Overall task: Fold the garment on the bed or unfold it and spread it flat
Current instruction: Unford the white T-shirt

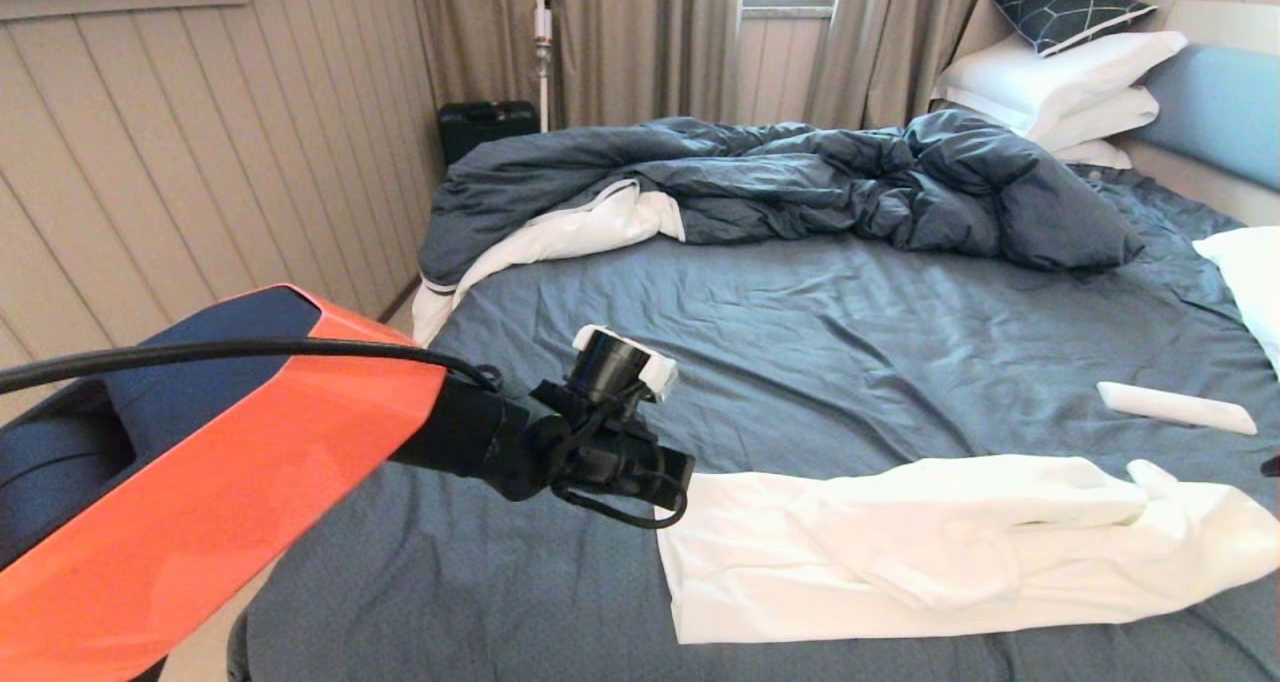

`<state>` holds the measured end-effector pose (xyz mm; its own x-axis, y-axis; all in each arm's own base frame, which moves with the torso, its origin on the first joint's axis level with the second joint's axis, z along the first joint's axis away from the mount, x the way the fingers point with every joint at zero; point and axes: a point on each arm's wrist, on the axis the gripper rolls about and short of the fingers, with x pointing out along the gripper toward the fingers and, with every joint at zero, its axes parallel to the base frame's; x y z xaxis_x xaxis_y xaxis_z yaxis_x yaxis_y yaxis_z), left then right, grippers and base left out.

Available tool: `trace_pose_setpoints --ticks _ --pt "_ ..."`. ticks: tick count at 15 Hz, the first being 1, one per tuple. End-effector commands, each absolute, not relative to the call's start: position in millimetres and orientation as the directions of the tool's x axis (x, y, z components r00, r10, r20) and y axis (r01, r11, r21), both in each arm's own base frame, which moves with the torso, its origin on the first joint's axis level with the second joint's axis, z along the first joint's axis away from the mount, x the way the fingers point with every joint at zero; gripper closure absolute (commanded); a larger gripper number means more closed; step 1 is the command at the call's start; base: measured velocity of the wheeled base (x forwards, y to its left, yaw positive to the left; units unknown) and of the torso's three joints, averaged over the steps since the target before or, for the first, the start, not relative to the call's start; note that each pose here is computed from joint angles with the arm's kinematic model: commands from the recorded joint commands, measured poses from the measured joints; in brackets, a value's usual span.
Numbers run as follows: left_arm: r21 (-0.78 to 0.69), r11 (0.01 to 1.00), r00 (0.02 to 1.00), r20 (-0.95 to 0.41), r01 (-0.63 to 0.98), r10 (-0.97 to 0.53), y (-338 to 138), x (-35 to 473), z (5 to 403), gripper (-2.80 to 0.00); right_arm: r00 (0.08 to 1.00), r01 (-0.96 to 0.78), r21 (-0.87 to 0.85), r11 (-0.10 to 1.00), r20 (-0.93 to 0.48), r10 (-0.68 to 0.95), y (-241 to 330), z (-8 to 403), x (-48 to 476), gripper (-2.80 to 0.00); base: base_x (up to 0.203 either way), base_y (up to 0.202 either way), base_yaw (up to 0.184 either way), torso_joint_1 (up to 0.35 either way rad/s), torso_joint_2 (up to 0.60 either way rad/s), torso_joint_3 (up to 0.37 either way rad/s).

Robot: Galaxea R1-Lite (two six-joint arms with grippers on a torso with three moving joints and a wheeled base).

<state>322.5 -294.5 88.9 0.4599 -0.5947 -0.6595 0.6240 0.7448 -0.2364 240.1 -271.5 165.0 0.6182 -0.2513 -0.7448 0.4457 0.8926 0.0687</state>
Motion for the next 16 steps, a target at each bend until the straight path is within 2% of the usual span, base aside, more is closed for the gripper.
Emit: trace_pose_setpoints --ticks 1,2,3,4,8,12,13,16 --pt "-0.238 0.754 0.457 -0.672 0.612 -0.583 -284.5 317.5 90.4 0.0 0.668 0.401 0.119 0.908 -0.717 -0.201 -251.9 192.5 223.3 -2.8 0.0 0.0 0.0 0.0 0.0 0.0" --pt "-0.244 0.767 0.454 -0.686 0.593 -0.569 -278.4 319.6 85.1 0.0 0.675 0.373 0.167 0.913 -0.724 -0.143 -239.0 200.6 216.1 -2.8 0.0 0.0 0.0 0.0 0.0 0.0" --pt "-0.26 0.78 0.452 -0.694 0.569 -0.561 -275.7 320.4 81.8 0.0 0.683 0.346 0.191 0.918 -0.723 -0.107 -227.2 207.3 212.7 -1.21 0.0 0.0 0.0 0.0 0.0 0.0" --pt "-0.269 0.787 0.448 -0.7 0.555 -0.556 -274.6 319.6 79.8 0.0 0.695 0.303 0.204 0.931 -0.715 -0.07 -212.9 212.7 214.7 0.0 0.0 0.0 0.0 0.0 0.0 0.0" --pt "-0.284 0.791 0.44 -0.707 0.541 -0.554 -274.7 316.4 78.7 0.0 0.731 0.118 0.279 0.953 -0.674 0.107 -162.2 224.2 230.1 0.0 0.0 0.0 0.0 0.0 0.0 0.0" --pt "-0.357 0.778 0.414 -0.691 0.517 -0.593 -275.3 314.9 84.4 0.0 0.72 0.106 0.329 0.938 -0.676 0.156 -150.2 220.6 237.3 0.0 0.0 0.0 0.0 0.0 0.0 0.0" --pt "-0.388 0.757 0.378 -0.691 0.525 -0.616 -275.8 314.1 82.7 -2.8 0.72 0.107 0.33 0.938 -0.677 0.156 -150.1 220.3 237.2 0.0 0.0 0.0 0.0 0.0 0.0 0.0" --pt "-0.413 0.744 0.344 -0.697 0.525 -0.629 -280.5 318.5 71.0 -2.8 0.717 0.106 0.332 0.937 -0.679 0.159 -149.9 218.2 237.5 0.0 0.0 0.0 0.0 0.0 0.0 0.0"
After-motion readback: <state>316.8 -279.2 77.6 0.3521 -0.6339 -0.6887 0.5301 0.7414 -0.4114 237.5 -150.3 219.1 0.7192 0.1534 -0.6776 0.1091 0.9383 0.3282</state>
